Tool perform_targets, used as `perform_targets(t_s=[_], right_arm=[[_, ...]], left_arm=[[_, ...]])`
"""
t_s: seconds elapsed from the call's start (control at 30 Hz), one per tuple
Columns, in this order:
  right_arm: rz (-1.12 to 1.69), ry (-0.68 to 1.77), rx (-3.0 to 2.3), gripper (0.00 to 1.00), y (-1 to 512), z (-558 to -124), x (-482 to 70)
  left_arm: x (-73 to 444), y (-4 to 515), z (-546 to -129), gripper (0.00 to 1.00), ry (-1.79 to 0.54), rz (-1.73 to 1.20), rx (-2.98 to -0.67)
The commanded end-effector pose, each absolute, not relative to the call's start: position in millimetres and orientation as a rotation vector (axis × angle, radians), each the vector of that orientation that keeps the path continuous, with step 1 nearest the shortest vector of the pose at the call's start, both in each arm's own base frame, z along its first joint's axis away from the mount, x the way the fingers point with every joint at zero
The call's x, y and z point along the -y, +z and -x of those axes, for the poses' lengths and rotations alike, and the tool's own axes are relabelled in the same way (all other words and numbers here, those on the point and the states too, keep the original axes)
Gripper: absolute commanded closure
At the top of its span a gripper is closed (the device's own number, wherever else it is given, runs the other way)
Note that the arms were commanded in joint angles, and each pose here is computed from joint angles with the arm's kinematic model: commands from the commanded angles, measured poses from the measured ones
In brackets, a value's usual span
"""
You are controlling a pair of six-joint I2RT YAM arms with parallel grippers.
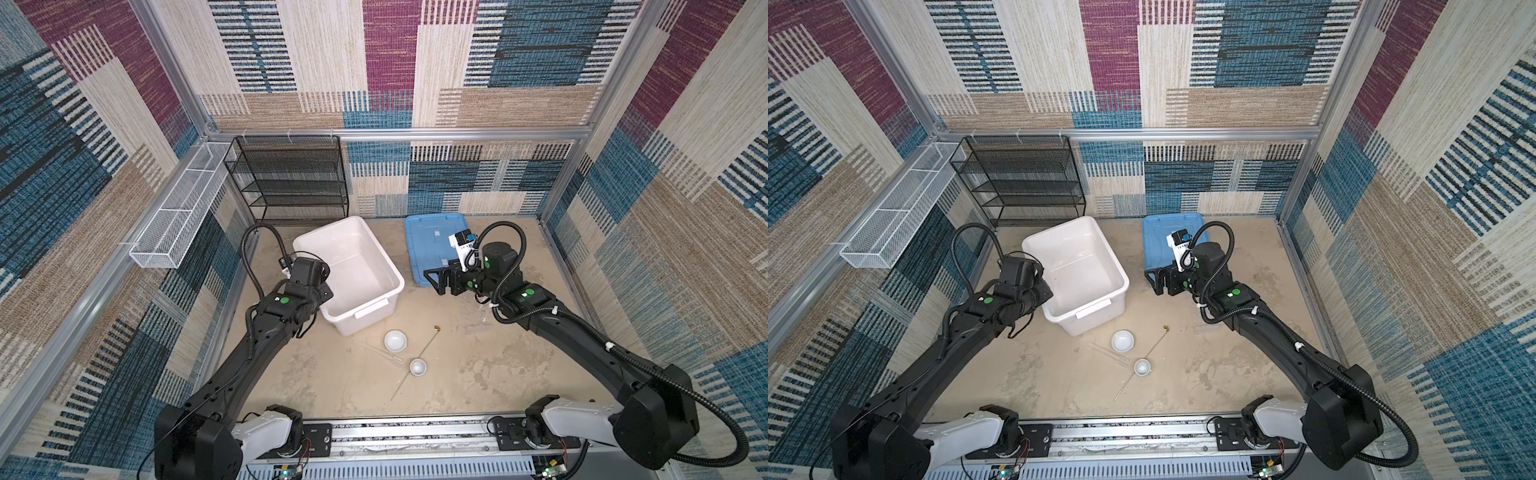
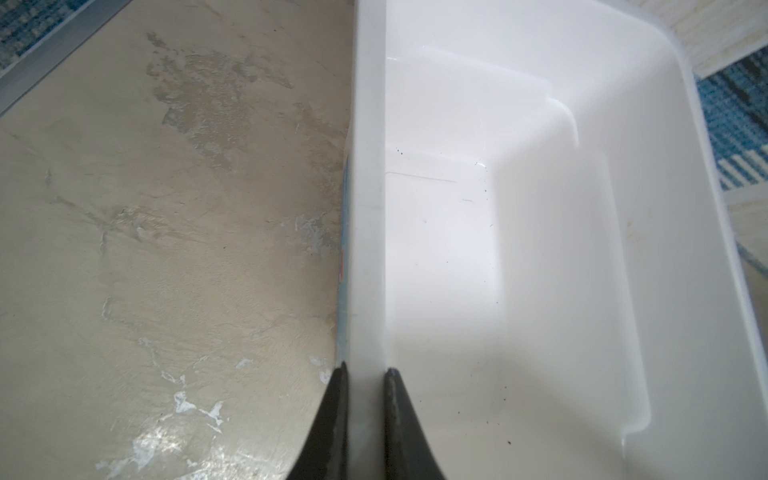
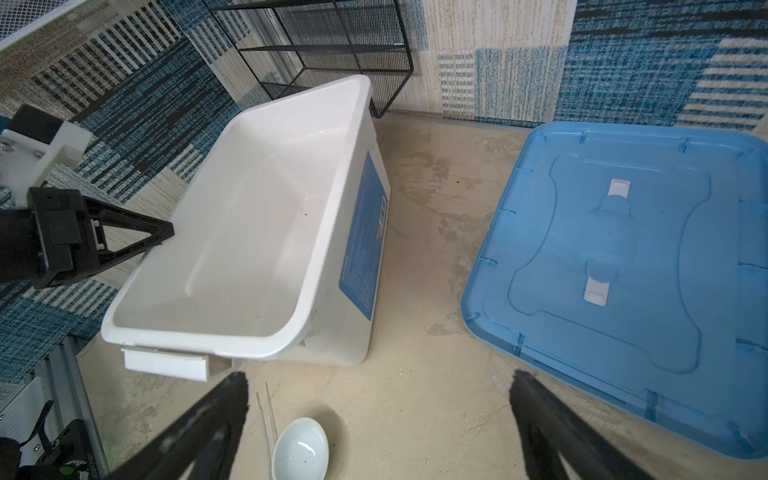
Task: Organize the chemistry lab equipment
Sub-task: 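Drag the white bin toward the robot with the left gripper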
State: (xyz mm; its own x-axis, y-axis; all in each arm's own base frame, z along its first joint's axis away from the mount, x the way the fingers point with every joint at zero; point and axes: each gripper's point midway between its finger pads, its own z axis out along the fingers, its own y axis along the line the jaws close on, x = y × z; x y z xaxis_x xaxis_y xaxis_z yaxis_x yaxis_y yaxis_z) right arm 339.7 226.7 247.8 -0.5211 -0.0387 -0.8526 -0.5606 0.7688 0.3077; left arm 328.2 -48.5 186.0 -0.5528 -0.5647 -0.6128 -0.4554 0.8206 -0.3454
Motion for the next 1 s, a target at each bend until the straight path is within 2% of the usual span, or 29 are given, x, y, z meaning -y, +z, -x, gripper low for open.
perform_targets(t_s=[0.0,0.07,0.13,0.17,0.4,0.67,0.97], right_arm=[[0.439,0.715,-2.015,0.00,250.8,-339.7,-227.3],[0.435,0.709,-2.017,0.00,249.9,-338.9,-225.8],[0.432,0.704,-2.022,0.00,248.1,-338.7,-224.8],[0.432,0.704,-2.024,0.00,247.4,-338.3,-224.7],[0.432,0.703,-2.037,0.00,241.1,-338.4,-224.9],[0.433,0.685,-2.034,0.00,239.9,-338.0,-222.4],[0.290,0.612,-2.045,0.00,234.4,-343.2,-203.0]], left_arm=[[39.9,193.6,-329.0,0.86,-0.223,0.909,-2.116],[51.1,188.8,-321.9,0.59,-0.284,0.913,-2.107],[63.3,183.6,-314.1,0.46,-0.342,0.915,-2.121],[72.5,181.8,-309.9,0.42,-0.374,0.904,-2.130],[137.8,184.8,-296.1,0.37,-0.512,0.774,-2.175],[207.8,194.5,-309.7,0.27,-0.686,0.648,-2.174],[255.0,201.5,-329.8,0.18,-0.749,0.563,-2.159]])
